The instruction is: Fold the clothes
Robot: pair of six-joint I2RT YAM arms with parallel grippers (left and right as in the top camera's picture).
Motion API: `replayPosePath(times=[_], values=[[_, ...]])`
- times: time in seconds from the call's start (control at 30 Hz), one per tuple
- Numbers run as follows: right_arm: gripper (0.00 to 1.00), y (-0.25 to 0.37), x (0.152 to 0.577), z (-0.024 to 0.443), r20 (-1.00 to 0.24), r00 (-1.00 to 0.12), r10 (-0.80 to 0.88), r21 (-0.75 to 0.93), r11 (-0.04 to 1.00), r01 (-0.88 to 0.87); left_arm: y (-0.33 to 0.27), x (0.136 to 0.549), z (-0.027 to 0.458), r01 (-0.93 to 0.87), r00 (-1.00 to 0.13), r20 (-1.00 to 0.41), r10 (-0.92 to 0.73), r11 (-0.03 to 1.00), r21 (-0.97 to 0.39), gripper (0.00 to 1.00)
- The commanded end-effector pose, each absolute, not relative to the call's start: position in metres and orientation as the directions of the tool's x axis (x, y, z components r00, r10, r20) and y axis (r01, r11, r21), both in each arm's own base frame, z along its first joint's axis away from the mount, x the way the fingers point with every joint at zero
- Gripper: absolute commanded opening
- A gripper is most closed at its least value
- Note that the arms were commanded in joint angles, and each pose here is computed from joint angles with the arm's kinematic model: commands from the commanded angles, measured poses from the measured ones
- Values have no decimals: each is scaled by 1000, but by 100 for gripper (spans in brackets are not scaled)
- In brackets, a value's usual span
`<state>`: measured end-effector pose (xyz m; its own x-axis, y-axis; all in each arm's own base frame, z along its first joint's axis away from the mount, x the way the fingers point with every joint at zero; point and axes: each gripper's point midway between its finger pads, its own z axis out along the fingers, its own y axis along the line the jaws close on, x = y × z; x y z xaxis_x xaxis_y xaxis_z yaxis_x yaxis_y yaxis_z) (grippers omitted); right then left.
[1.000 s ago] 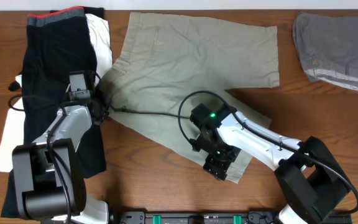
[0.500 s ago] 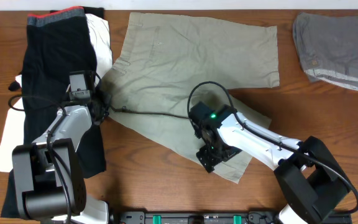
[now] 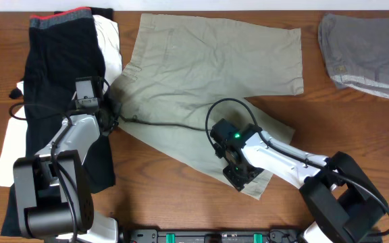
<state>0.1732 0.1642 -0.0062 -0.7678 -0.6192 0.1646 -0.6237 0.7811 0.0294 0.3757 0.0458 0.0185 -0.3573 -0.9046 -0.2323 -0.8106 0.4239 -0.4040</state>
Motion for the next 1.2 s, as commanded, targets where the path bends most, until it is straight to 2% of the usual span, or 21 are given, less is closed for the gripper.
replayPosePath(times=[0.0,0.1,0.13,0.17,0.2,0.47,0.77,1.17], values=[[48,160,163,-19,196,-753,-628,44,773,-633,53,369,10,-826,-361,-247,-899,431,-363,6],[35,163,166,-20,178,-761,-624,44,778,-627,52,365,9,-832,-364,-240,-900,430,-351,6],[24,164,168,-21,170,-767,-619,42,782,-622,52,364,8,-834,-366,-237,-900,430,-346,6],[5,164,171,-21,161,-783,-601,35,797,-604,52,362,7,-836,-371,-234,-899,433,-338,6],[1,163,175,-22,151,-806,-573,19,817,-577,52,360,7,-836,-377,-232,-897,437,-332,6],[1,145,211,-11,101,-904,-416,-21,907,-420,50,350,23,-798,-458,-259,-850,522,-302,6],[1,127,250,40,-40,-936,-350,14,936,-351,47,329,81,-773,-441,-300,-846,528,-352,6],[1,100,239,104,-162,-962,-221,59,971,-233,40,281,125,-746,-475,-323,-818,570,-345,6]])
